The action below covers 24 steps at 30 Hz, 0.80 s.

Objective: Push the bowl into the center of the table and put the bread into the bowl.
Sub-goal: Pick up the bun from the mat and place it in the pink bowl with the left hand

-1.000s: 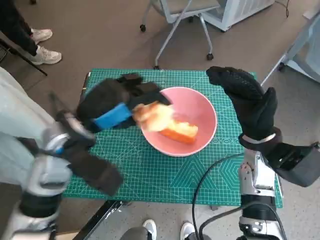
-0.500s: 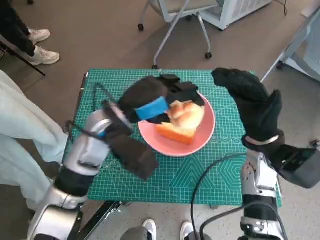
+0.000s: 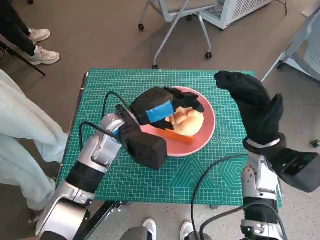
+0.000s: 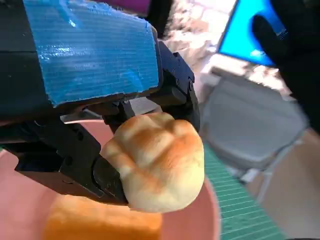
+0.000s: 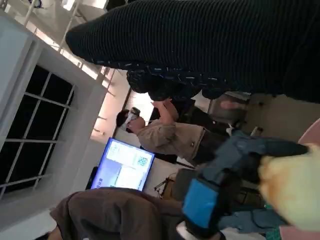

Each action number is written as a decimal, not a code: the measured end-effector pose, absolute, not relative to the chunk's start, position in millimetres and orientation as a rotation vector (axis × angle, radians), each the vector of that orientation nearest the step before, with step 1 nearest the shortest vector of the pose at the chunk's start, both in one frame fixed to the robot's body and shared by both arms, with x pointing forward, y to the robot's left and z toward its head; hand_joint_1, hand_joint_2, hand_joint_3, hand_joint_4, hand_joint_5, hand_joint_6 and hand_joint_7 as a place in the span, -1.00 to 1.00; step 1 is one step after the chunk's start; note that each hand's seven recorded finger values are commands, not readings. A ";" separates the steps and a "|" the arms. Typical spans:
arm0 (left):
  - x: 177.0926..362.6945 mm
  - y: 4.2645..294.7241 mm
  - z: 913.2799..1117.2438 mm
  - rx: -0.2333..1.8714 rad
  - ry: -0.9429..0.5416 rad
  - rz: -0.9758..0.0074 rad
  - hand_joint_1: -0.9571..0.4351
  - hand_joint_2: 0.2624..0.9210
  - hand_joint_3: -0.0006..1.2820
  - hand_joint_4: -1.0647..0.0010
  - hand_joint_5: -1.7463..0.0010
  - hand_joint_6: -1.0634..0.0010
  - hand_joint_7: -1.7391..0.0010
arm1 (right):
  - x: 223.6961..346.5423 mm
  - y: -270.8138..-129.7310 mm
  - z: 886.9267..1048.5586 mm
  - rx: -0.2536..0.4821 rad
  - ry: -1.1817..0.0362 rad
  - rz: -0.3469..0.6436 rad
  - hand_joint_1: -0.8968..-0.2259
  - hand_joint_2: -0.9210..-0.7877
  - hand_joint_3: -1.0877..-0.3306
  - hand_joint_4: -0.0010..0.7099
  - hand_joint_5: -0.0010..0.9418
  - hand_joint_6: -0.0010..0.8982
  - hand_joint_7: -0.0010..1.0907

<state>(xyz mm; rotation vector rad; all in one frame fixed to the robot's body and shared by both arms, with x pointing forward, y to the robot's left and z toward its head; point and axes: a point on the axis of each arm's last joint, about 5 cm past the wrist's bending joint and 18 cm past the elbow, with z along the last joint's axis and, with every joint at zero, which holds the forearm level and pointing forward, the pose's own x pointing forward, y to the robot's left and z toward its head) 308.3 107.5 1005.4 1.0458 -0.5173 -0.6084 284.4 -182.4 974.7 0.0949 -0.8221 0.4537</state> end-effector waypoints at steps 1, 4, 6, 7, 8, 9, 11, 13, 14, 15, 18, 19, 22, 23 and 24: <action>307.1 107.9 1005.2 1.045 -0.516 -0.607 0.20 0.89 -0.98 0.14 0.98 0.02 0.97 | 284.4 -182.4 974.8 0.095 -0.823 0.452 -0.37 -1.00 0.00 -0.45 -0.99 -0.92 0.00; 303.9 109.9 1003.6 1.029 -0.511 -0.605 0.15 0.90 -0.99 0.30 0.99 0.12 0.99 | 284.3 -182.4 974.7 0.096 -0.826 0.446 -0.37 -1.00 0.01 -0.45 -0.99 -0.92 0.00; 302.4 112.0 1002.2 1.002 -0.502 -0.606 0.11 0.90 -0.99 0.42 1.00 0.19 0.99 | 284.3 -182.2 974.6 0.096 -0.826 0.443 -0.36 -1.00 0.01 -0.46 -0.99 -0.92 0.00; 302.0 113.3 1001.3 0.987 -0.496 -0.606 0.09 0.90 -0.99 0.49 1.00 0.24 1.00 | 284.3 -182.2 974.6 0.096 -0.826 0.441 -0.36 -1.00 0.01 -0.46 -1.00 -0.92 -0.01; 301.8 115.1 1000.6 0.966 -0.489 -0.606 0.08 0.90 -0.99 0.52 1.00 0.27 1.00 | 284.3 -182.0 974.5 0.096 -0.826 0.441 -0.36 -1.00 0.01 -0.46 -1.00 -0.92 -0.01; 301.6 116.9 999.9 0.946 -0.480 -0.606 0.07 0.91 -0.99 0.57 1.00 0.30 1.00 | 284.4 -181.9 974.3 0.096 -0.825 0.440 -0.36 -1.00 0.01 -0.46 -1.00 -0.92 -0.01; 301.1 121.6 998.9 0.887 -0.464 -0.605 0.06 0.91 -0.99 0.64 1.00 0.35 1.00 | 284.5 -181.7 973.7 0.098 -0.823 0.437 -0.36 -1.00 0.01 -0.46 -1.00 -0.92 -0.01; 299.7 126.2 999.0 0.834 -0.456 -0.602 0.05 0.91 -0.99 0.72 1.00 0.42 1.00 | 284.5 -181.7 973.4 0.098 -0.822 0.435 -0.36 -1.00 0.00 -0.47 -1.00 -0.92 -0.01; 299.0 128.2 999.5 0.809 -0.454 -0.600 0.05 0.91 -0.99 0.74 1.00 0.43 1.00 | 284.5 -181.6 973.3 0.098 -0.823 0.434 -0.36 -1.00 0.00 -0.47 -1.00 -0.92 -0.01; 298.3 130.2 999.8 0.784 -0.451 -0.601 0.04 0.91 -0.99 0.77 1.00 0.45 1.00 | 284.5 -181.5 973.3 0.097 -0.823 0.433 -0.36 -1.00 0.00 -0.47 -1.00 -0.91 -0.02; 295.9 135.7 1002.5 0.716 -0.459 -0.597 0.03 0.91 -0.99 0.82 1.00 0.50 1.00 | 284.6 -180.8 973.4 0.090 -0.821 0.434 -0.36 -1.00 -0.01 -0.47 -1.00 -0.91 -0.02; 295.1 137.7 1003.1 0.691 -0.462 -0.597 0.03 0.91 -0.99 0.83 1.00 0.50 1.00 | 284.6 -180.5 973.4 0.089 -0.821 0.435 -0.36 -1.00 -0.01 -0.47 -1.00 -0.91 -0.02; 292.0 143.6 1005.8 0.625 -0.482 -0.589 0.03 0.92 -0.99 0.87 1.00 0.53 1.00 | 284.7 -180.2 973.3 0.085 -0.819 0.436 -0.35 -1.00 -0.02 -0.47 -1.00 -0.91 -0.02; 291.2 145.4 1006.2 0.606 -0.487 -0.584 0.03 0.92 -0.99 0.87 1.00 0.53 1.00 | 284.8 -180.1 973.3 0.085 -0.819 0.436 -0.36 -1.00 -0.02 -0.47 -1.00 -0.91 -0.02; 290.1 147.4 1006.8 0.587 -0.495 -0.576 0.03 0.93 -0.99 0.87 1.00 0.54 1.00 | 284.8 -180.1 973.3 0.084 -0.819 0.436 -0.36 -1.00 -0.02 -0.47 -1.00 -0.91 -0.02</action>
